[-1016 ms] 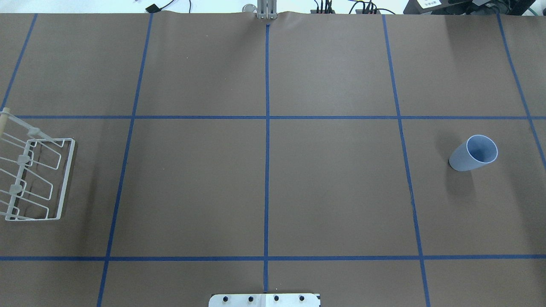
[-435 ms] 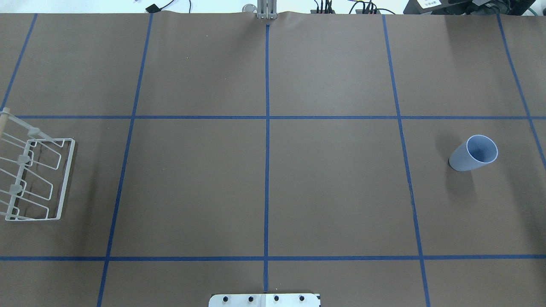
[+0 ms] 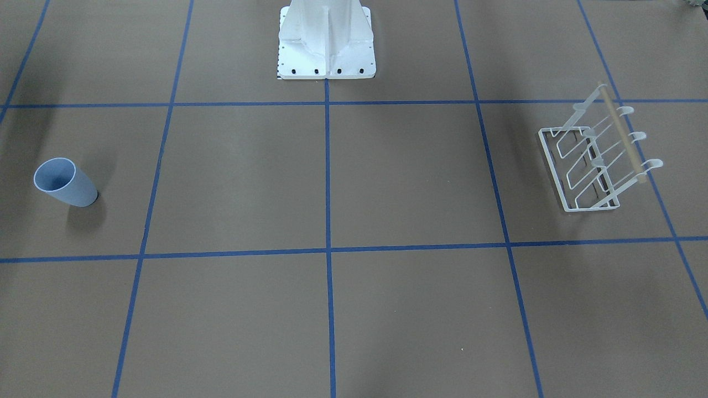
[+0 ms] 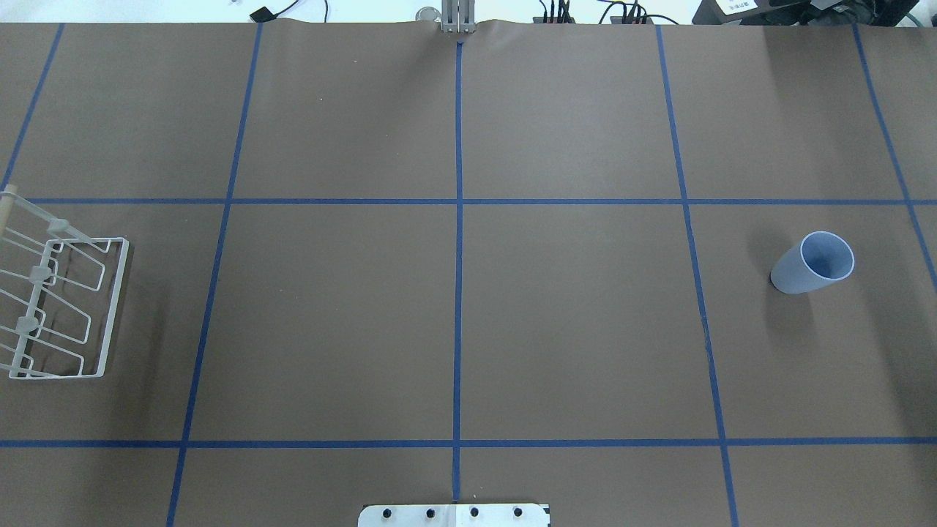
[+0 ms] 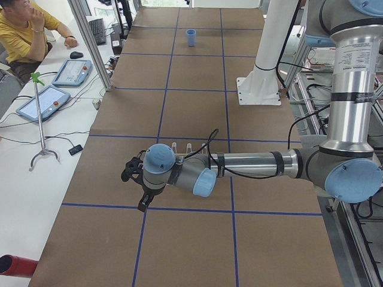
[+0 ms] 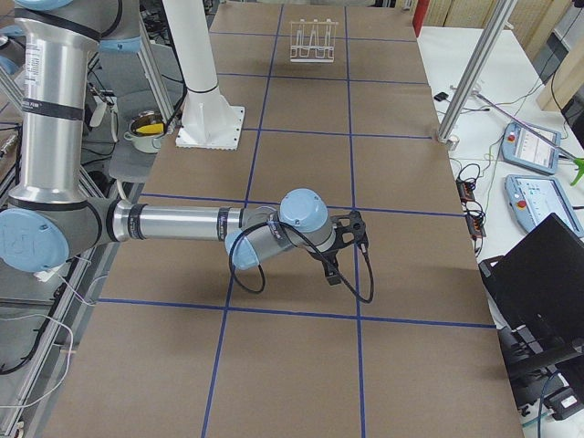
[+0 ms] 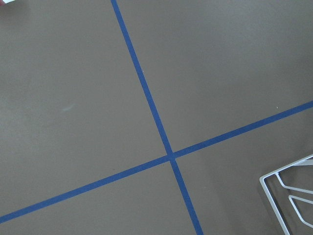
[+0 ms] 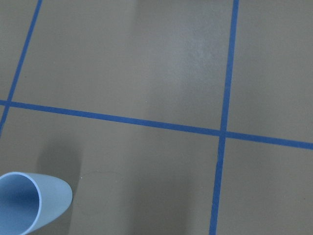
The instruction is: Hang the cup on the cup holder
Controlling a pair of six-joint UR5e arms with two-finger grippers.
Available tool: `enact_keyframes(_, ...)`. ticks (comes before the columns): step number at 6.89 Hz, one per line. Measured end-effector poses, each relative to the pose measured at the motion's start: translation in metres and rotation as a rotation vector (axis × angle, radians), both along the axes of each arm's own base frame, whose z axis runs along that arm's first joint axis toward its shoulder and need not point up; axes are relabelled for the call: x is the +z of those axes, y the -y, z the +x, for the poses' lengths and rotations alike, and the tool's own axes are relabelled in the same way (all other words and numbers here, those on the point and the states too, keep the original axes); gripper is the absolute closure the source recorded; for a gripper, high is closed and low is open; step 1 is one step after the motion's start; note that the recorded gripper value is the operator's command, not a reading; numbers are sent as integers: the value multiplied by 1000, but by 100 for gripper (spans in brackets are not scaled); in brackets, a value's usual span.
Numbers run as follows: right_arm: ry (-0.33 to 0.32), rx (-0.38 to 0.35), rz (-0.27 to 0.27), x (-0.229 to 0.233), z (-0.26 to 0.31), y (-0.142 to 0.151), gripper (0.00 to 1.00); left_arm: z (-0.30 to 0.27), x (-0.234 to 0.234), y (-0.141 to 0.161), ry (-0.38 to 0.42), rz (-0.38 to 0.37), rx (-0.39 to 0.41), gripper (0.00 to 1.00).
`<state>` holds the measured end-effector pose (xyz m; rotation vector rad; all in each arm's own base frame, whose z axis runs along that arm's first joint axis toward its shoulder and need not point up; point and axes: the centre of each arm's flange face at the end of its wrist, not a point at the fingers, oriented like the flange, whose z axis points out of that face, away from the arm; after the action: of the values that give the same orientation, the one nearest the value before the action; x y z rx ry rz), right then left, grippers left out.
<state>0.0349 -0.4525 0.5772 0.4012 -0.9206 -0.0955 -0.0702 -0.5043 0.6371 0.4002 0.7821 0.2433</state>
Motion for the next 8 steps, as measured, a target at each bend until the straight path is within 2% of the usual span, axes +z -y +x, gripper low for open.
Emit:
enact_keyframes(1, 28, -6, 7, -19, -24, 6, 0, 0, -2, 1, 0, 9, -1, 2)
enact_keyframes(2, 38, -21, -10, -40, -64, 14, 0, 0, -3, 1, 0, 14, -2, 2)
enact_keyframes(5, -74, -54, -28, -43, -164, 8, 0, 0, 4, -4, 0, 23, -4, 2)
enact_keyframes(6, -111, -71, -28, -35, -183, 2, 0, 0, 6, -6, 0, 29, -5, 2)
enact_keyframes(7, -138, -86, -40, -21, -190, -8, 4, 0, 6, -7, 0, 33, -5, 2)
enact_keyframes(8, -155, -101, -50, -10, -191, -17, 52, 0, 6, -7, 0, 37, -4, 2)
